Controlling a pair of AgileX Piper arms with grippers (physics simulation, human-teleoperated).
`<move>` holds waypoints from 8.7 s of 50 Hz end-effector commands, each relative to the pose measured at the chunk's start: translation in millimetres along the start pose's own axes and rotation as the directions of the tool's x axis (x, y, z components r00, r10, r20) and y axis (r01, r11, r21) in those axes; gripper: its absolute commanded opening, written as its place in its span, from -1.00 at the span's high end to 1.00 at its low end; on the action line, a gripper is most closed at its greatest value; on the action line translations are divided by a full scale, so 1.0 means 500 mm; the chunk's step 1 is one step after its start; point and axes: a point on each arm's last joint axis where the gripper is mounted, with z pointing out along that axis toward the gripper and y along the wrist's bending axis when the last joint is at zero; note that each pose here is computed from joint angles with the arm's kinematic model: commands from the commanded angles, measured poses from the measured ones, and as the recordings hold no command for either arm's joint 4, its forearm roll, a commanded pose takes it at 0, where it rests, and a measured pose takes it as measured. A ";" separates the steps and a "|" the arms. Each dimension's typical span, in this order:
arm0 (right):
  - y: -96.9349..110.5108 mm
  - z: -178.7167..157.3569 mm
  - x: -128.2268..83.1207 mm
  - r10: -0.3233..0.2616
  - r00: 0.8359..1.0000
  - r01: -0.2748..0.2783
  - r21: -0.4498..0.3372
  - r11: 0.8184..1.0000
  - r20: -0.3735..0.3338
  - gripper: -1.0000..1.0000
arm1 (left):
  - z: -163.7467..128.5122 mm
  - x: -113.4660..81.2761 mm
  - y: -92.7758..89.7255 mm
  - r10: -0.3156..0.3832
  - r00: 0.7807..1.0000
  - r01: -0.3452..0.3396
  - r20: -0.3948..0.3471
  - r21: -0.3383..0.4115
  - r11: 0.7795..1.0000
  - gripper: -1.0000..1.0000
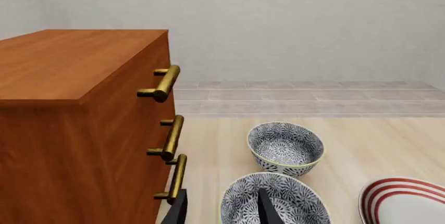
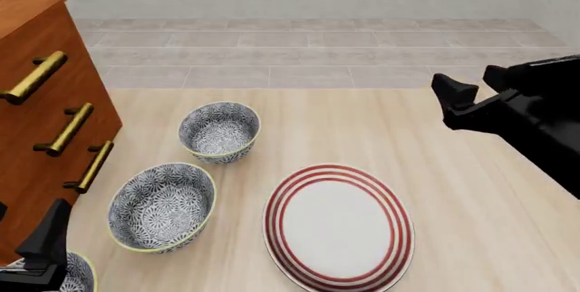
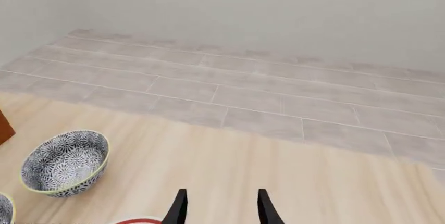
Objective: Pick up the bowl and put it in the front on the plate.
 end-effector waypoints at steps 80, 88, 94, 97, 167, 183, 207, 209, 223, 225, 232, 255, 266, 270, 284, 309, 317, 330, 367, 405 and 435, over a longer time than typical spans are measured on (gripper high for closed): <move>0.283 0.430 -0.073 0.006 0.943 -0.105 -0.281 0.954 -0.332 -1.00 | 0.000 0.000 0.000 0.000 1.000 0.000 0.000 0.000 1.000 -1.00; 0.311 0.450 -0.057 0.001 0.936 -0.112 -0.296 0.949 -0.351 -1.00 | 0.000 0.000 0.000 0.000 1.000 0.000 0.000 0.000 1.000 -1.00; 0.327 0.461 -0.041 0.003 0.932 -0.120 -0.303 0.946 -0.362 -1.00 | 0.000 0.000 0.000 0.000 1.000 0.000 0.000 0.000 1.000 -1.00; 0.333 0.465 -0.034 0.007 0.930 -0.127 -0.304 0.944 -0.368 -1.00 | 0.000 0.000 0.000 0.000 1.000 0.000 0.000 0.000 1.000 -1.00; 0.406 0.576 0.106 0.041 0.895 -0.187 -0.290 0.939 -0.443 -1.00 | 0.000 0.000 0.000 0.000 1.000 0.000 0.000 0.000 1.000 -1.00; 0.410 0.597 0.140 0.047 0.885 -0.195 -0.278 0.940 -0.463 -1.00 | 0.000 0.000 0.000 0.000 1.000 0.000 0.000 0.000 1.000 -1.00; 0.420 0.636 0.180 0.027 0.870 -0.183 -0.272 0.945 -0.493 -1.00 | 0.000 0.000 0.000 0.000 1.000 0.000 0.000 0.000 1.000 -1.00; 0.422 0.637 0.182 0.028 0.869 -0.185 -0.272 0.944 -0.494 -1.00 | 0.000 0.000 0.000 0.000 1.000 0.000 0.000 0.000 1.000 -1.00; 0.430 0.645 0.206 0.025 0.858 -0.188 -0.269 0.945 -0.513 -1.00 | 0.000 0.000 0.000 0.000 1.000 0.000 0.000 0.000 1.000 -1.00; 0.431 0.647 0.211 0.024 0.857 -0.188 -0.268 0.945 -0.515 -1.00 | 0.000 0.000 0.000 0.000 1.000 0.000 0.000 0.000 1.000 -1.00; 0.438 0.651 0.224 0.015 0.851 -0.184 -0.271 0.945 -0.524 -1.00 | 0.000 0.000 0.000 0.000 1.000 0.000 0.000 0.000 1.000 -1.00; 0.462 0.654 0.255 -0.002 0.839 -0.181 -0.283 0.942 -0.544 -1.00 | 0.000 0.000 0.000 0.000 1.000 0.000 0.000 0.000 1.000 -1.00; 0.473 0.654 0.276 -0.017 0.831 -0.175 -0.291 0.940 -0.556 -1.00 | 0.000 0.000 0.000 0.000 1.000 0.000 0.000 0.000 1.000 -1.00; 0.475 0.654 0.284 -0.020 0.828 -0.174 -0.292 0.940 -0.560 -1.00 | 0.000 0.000 0.000 0.000 1.000 0.000 0.000 0.000 1.000 -1.00; 0.491 0.641 0.294 -0.023 0.825 -0.181 -0.302 0.936 -0.565 1.00 | 0.000 0.000 0.000 0.000 1.000 0.000 0.000 0.000 1.000 -1.00; 0.387 0.691 0.233 -0.018 0.869 -0.128 -0.259 0.957 -0.495 1.00 | 0.000 0.000 0.000 0.000 1.000 0.000 0.000 0.000 1.000 -1.00; 0.377 0.682 0.218 -0.012 0.875 -0.128 -0.256 0.958 -0.485 1.00 | 0.000 0.000 0.000 0.000 1.000 0.000 0.000 0.000 1.000 -1.00; 0.343 0.653 0.181 -0.003 0.886 -0.124 -0.243 0.962 -0.463 1.00 | 0.000 0.000 0.000 0.000 1.000 0.000 0.000 0.000 1.000 -1.00; 0.242 0.461 0.080 0.081 0.912 -0.172 -0.195 0.966 -0.403 1.00 | 0.000 0.000 0.000 0.000 1.000 0.000 0.000 0.000 1.000 -1.00; 0.161 0.271 0.056 0.160 0.916 -0.227 -0.145 0.963 -0.369 1.00 | 0.000 0.000 0.000 0.000 1.000 0.000 0.000 0.000 1.000 -1.00; 0.143 0.167 0.092 0.197 0.903 -0.266 -0.136 0.954 -0.383 1.00 | 0.000 0.000 0.000 0.000 1.000 0.000 0.000 0.000 1.000 -1.00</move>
